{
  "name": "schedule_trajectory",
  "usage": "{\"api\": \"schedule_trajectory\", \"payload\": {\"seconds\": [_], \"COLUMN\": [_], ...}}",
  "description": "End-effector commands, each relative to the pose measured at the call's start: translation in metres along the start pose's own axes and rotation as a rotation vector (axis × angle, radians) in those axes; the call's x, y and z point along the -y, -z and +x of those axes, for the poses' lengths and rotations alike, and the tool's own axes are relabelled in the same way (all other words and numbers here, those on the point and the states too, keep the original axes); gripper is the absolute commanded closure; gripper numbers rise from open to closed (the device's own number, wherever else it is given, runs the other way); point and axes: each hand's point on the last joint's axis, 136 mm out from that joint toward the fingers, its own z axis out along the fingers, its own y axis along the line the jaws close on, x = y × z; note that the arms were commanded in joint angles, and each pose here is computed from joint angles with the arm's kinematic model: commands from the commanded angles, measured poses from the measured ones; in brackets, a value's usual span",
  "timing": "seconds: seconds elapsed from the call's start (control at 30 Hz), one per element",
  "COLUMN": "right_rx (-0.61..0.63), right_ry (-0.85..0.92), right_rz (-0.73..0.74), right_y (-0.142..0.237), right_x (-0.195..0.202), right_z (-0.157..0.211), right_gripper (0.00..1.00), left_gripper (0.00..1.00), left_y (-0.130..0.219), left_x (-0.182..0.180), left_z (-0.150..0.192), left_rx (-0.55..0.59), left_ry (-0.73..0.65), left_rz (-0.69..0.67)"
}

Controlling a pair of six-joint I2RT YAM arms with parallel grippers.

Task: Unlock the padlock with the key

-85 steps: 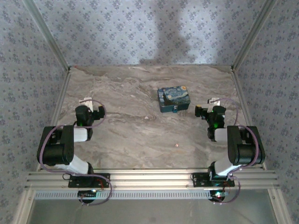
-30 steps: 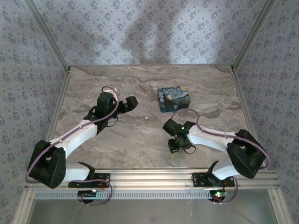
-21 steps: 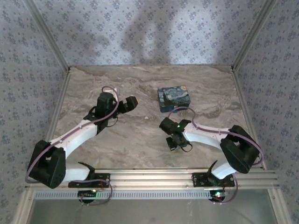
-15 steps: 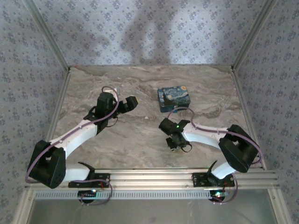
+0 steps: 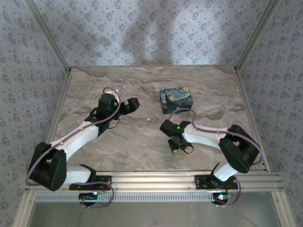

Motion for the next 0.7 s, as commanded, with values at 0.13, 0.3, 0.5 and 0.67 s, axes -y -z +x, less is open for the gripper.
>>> {"api": "schedule_trajectory", "payload": {"seconds": [0.13,0.3,0.5,0.67], "right_rx": [0.021,0.112,0.338,0.601], "right_ry": [0.006,0.057,0.165,0.282], "right_rz": [0.058,0.079,0.113,0.151], "right_y": [0.007,0.02,0.057,0.103], "right_x": [0.011,0.016,0.017,0.017], "right_z": [0.0,-0.017,-0.062,-0.103], "right_gripper": [1.0,1.0,1.0,1.0], "left_gripper": [0.02,0.02,0.02,0.03], "left_y": [0.009,0.013,0.023,0.035], "left_x": [0.012,0.018,0.035,0.052], "left_z": [-0.012,-0.013,-0.016,-0.024], "left_rx": [0.039,0.026,0.004,0.004], "left_ry": [-0.018,0.011,0.041,0.031], "left_rz": [0.012,0.032,0.086,0.132]}}
